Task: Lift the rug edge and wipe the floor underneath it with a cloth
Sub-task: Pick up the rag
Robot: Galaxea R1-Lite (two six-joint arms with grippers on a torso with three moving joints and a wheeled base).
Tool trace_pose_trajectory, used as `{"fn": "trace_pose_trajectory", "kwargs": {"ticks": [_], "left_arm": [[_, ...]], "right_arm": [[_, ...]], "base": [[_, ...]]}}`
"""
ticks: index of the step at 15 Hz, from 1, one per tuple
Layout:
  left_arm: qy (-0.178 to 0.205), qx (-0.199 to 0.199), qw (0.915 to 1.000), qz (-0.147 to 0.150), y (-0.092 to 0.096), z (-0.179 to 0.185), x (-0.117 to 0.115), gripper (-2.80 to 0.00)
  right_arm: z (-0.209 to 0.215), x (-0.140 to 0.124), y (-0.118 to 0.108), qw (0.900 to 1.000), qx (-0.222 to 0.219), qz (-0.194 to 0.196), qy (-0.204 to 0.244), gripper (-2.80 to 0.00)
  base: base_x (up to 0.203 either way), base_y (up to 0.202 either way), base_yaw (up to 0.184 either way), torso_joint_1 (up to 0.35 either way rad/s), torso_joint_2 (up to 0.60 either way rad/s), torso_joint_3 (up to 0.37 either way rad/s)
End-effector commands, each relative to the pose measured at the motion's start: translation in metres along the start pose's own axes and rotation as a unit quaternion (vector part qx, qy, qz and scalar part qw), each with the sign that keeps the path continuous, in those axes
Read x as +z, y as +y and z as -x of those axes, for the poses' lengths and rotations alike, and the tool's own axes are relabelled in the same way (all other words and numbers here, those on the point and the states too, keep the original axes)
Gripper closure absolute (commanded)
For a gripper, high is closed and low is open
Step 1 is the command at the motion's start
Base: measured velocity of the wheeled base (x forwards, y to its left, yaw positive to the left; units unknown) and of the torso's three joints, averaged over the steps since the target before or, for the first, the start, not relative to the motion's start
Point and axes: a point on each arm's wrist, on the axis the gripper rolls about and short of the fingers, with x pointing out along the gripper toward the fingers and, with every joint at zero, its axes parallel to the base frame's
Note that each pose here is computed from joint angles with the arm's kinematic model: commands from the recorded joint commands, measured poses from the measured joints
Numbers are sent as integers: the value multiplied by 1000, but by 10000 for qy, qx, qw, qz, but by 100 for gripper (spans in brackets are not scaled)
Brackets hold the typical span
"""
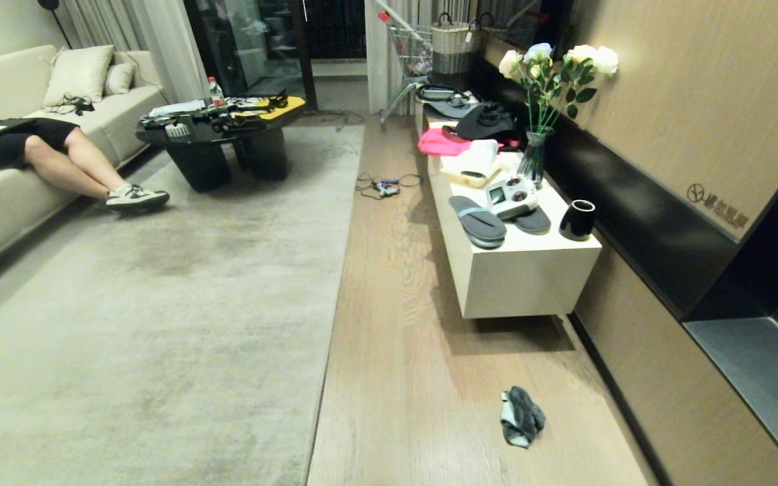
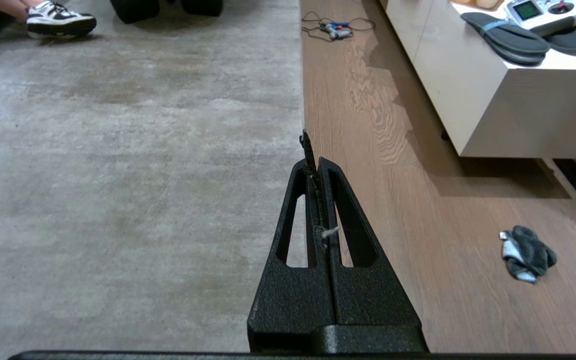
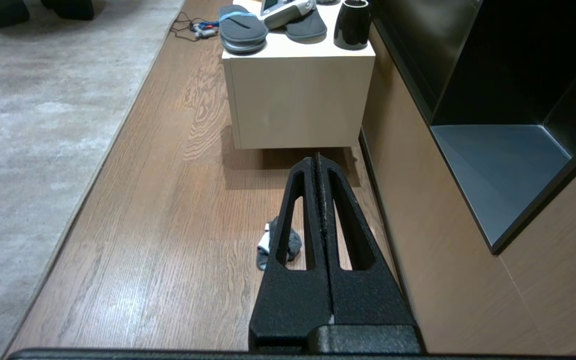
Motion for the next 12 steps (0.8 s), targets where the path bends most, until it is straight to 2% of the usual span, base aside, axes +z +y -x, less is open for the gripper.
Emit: {"fn": "trace_pose_trajectory", "kwargs": {"ticks": [1,8,12], "left_arm": [[3,0,10000,5,0,0,0,0],[3,0,10000,5,0,0,0,0],[2,8,10000,4,0,0,0,0]], "right_arm": [[0,0,0,10000,-1,6,-2,0],[0,0,0,10000,-1,14,-2,0],[0,0,0,10000,-1,-49,-9,0]], "base": [[0,0,0,0,0,0],[0,0,0,0,0,0],[0,0,0,13,78,89]]}}
